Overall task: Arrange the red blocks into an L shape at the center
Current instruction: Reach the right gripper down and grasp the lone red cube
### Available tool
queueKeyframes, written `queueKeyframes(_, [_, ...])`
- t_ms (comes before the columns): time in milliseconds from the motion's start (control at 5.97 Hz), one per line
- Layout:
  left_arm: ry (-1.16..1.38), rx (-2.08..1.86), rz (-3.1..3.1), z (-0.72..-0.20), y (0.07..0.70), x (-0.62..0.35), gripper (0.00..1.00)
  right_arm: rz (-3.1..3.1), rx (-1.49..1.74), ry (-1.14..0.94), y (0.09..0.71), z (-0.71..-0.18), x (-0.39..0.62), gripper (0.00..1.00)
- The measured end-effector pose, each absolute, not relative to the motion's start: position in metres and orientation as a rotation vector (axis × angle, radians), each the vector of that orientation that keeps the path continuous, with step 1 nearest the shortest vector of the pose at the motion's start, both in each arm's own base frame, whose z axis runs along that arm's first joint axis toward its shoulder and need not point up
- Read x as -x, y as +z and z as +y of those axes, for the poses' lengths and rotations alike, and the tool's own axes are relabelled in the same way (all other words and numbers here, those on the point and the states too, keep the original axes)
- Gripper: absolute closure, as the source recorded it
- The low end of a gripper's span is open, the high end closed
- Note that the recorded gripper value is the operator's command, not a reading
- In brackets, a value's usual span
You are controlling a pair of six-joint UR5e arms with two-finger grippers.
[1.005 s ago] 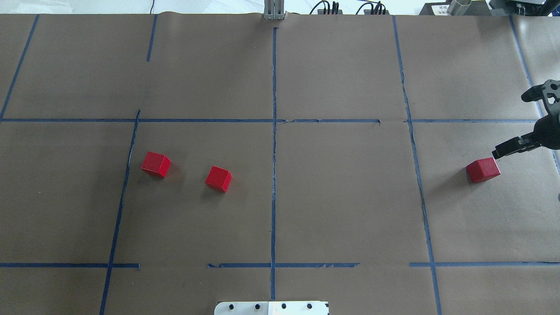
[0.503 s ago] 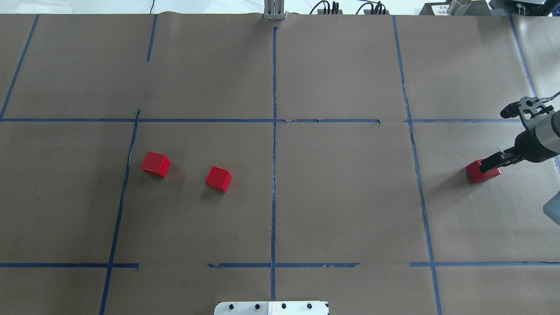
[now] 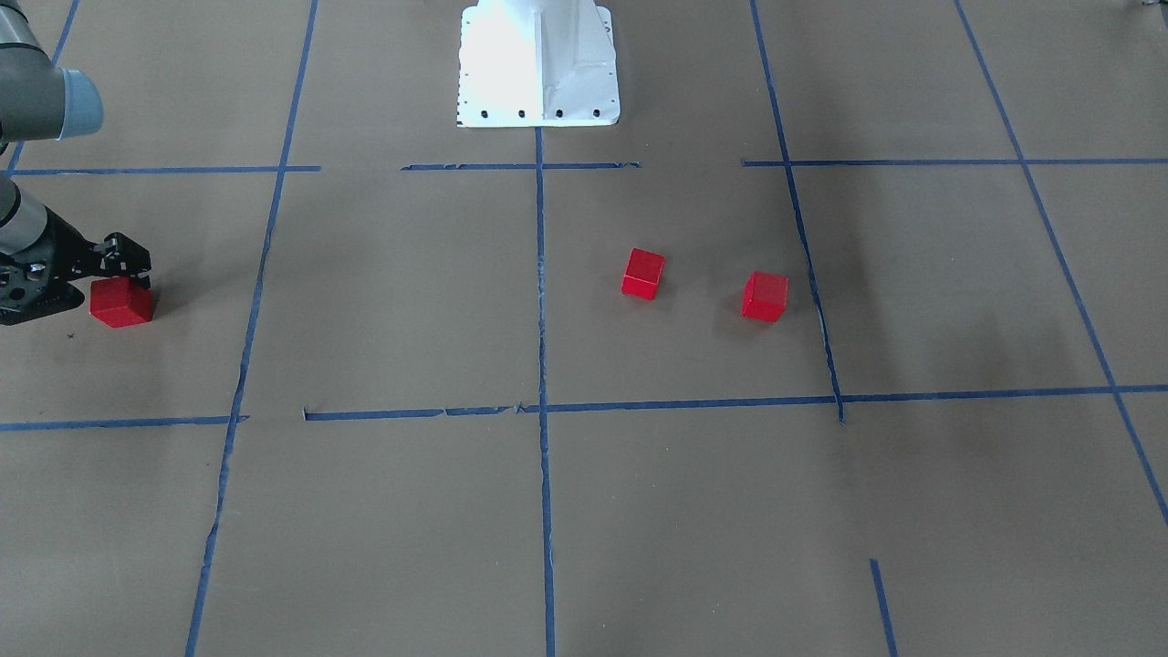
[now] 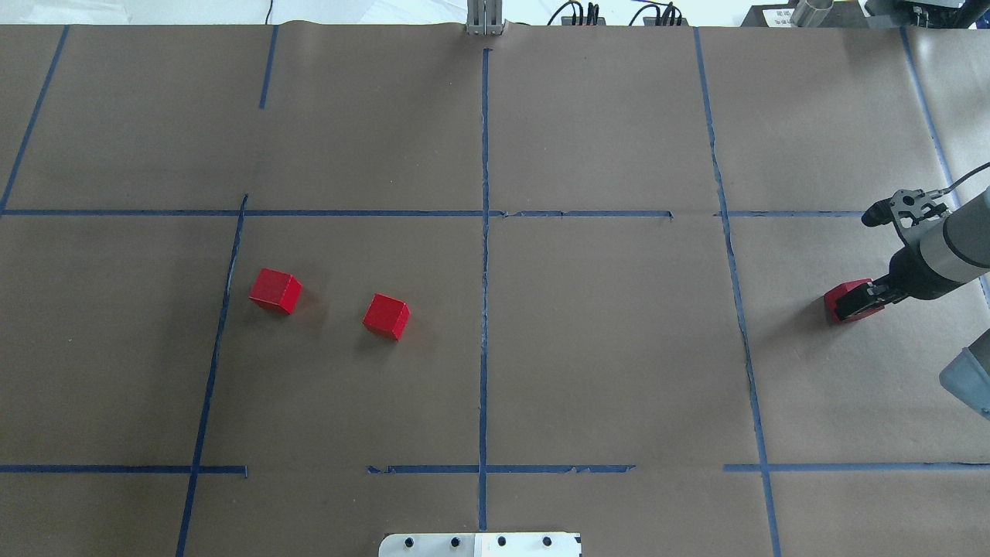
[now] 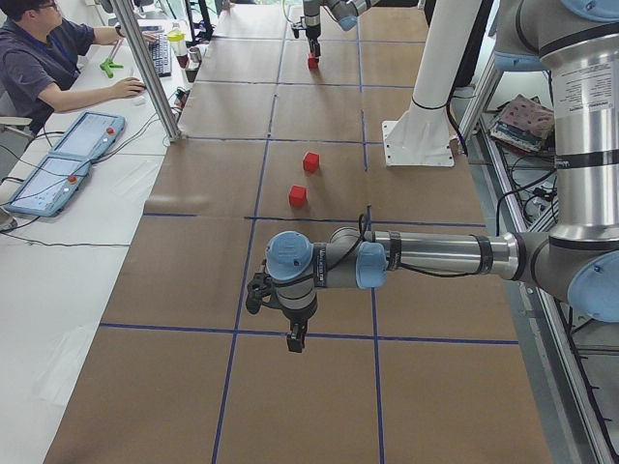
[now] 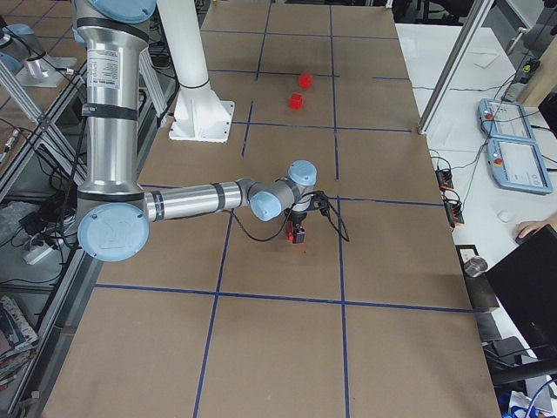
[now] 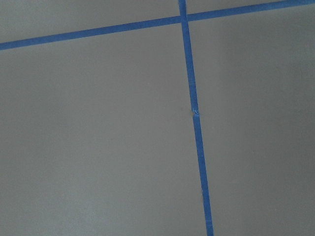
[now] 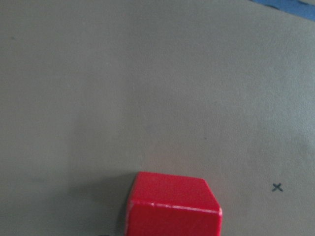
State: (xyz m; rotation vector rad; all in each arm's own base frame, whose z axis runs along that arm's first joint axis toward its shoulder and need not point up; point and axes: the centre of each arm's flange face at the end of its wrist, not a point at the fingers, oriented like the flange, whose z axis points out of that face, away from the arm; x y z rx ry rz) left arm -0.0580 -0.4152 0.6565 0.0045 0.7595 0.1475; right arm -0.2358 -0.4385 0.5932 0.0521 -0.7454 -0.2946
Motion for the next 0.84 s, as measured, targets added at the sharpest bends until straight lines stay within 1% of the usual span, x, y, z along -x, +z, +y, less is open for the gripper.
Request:
queueKeyframes(168, [0.147, -0.004, 0.760, -0.4153, 0.6571, 0.0580, 0.00, -0.744, -0.047, -0.298, 0.5949, -0.4407, 0.2405, 0.24])
queueKeyframes(335, [0.147, -0.004, 0.760, -0.4156, 0.6575, 0.0580, 0.00, -0.745, -0.048, -0.298, 0.5934, -0.4458, 0.2452, 0.28])
queueKeyframes(503, [0.147, -0.004, 0.760, -0.4157, 0.6576, 0.0580, 0.00, -0.746, -0.049, -0.300, 0.5923, -0.4487, 0.2483, 0.66])
queueKeyframes(670, [0.147, -0.004, 0.760, -0.4158, 0.6577, 0.0580, 0.00, -0.747, -0.051, -0.303, 0.5910, -0.4496, 0.2498, 0.82])
queueKeyframes(838, [0.147, -0.004, 0.760, -0.4156, 0.6576, 0.0580, 0.00, -0.749, -0.055, -0.304, 0.5882, -0.4497, 0.2501, 0.87])
